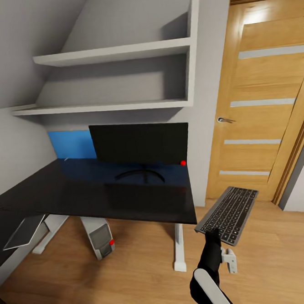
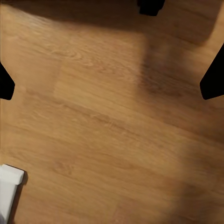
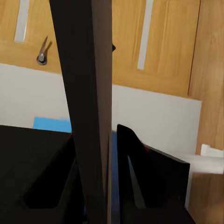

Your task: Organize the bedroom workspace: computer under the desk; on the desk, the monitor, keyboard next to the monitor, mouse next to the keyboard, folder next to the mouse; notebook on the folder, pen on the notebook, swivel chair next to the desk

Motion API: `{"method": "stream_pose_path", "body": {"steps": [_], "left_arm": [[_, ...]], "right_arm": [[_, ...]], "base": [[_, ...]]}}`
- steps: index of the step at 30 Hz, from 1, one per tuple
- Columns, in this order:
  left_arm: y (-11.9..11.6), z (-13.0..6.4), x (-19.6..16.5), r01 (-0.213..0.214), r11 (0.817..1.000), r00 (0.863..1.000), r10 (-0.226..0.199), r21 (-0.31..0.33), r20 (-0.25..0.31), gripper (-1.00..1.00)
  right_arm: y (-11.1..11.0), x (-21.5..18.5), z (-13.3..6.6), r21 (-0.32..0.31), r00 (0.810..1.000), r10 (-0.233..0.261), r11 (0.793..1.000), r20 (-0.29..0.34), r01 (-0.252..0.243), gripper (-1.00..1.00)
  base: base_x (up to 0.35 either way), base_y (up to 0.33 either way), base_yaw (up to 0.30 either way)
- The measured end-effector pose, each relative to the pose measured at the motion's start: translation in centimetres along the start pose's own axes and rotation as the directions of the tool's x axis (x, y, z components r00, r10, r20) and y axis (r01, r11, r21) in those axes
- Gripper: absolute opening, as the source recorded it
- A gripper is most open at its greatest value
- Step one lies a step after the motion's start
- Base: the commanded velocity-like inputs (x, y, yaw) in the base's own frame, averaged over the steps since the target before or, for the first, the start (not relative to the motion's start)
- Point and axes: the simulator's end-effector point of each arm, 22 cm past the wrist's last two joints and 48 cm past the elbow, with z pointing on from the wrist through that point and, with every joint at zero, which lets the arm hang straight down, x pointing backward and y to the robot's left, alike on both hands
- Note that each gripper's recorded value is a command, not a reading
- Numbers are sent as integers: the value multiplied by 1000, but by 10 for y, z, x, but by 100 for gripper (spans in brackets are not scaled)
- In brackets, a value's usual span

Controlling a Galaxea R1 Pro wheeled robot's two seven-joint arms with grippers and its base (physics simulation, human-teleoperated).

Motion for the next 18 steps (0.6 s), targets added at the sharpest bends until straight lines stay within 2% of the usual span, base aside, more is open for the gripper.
{"method": "stream_pose_path", "body": {"steps": [9,13,18], "left_arm": [[1,1,5,0,1000,1000,0,-2,-11,100],[3,1,6,-3,1000,1000,3,-4,-13,100],[10,3,20,-13,1000,999,12,-13,-43,100]], "right_arm": [[-3,0,1,6,1000,0,1000,1,0,-100],[-4,0,1,7,1000,-3,1000,1,3,-100],[-4,2,0,8,1000,-4,1000,-5,4,-100]], "base": [[19,3,-217],[175,127,-223],[85,106,-51]]}}
